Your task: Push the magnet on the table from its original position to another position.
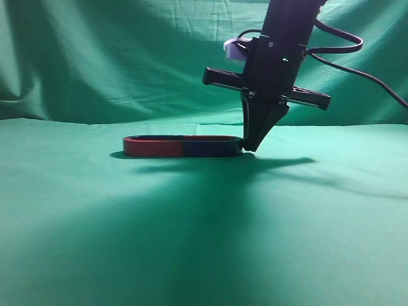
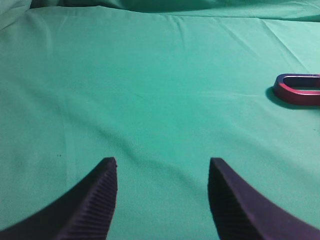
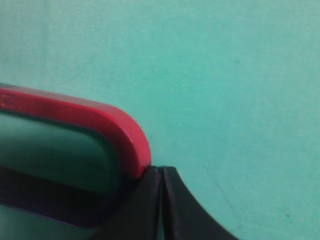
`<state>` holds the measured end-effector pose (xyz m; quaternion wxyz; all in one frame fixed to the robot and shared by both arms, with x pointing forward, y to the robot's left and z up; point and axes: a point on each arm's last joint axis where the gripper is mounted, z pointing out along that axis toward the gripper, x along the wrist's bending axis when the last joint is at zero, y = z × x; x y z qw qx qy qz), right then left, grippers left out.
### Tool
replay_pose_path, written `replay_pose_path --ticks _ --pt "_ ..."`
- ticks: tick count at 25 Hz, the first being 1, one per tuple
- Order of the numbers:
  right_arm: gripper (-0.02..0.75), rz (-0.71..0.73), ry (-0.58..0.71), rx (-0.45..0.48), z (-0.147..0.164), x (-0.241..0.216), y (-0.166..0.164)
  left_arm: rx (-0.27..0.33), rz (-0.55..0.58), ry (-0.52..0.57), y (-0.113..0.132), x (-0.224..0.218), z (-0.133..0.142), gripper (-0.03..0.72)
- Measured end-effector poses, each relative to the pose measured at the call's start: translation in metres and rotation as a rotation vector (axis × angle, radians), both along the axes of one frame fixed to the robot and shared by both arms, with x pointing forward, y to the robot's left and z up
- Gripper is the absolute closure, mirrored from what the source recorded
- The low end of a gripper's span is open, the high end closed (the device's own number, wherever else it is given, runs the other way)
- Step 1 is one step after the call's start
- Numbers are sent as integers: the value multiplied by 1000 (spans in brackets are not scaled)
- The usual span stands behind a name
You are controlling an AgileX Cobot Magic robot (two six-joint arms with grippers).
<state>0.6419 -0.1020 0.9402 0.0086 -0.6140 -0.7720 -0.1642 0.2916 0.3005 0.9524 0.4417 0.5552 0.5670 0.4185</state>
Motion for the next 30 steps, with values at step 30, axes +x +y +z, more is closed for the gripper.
replay_pose_path --ticks 30 --pt "738 -55 -207 -156 190 -122 -74 0 0 0 0 0 0 316"
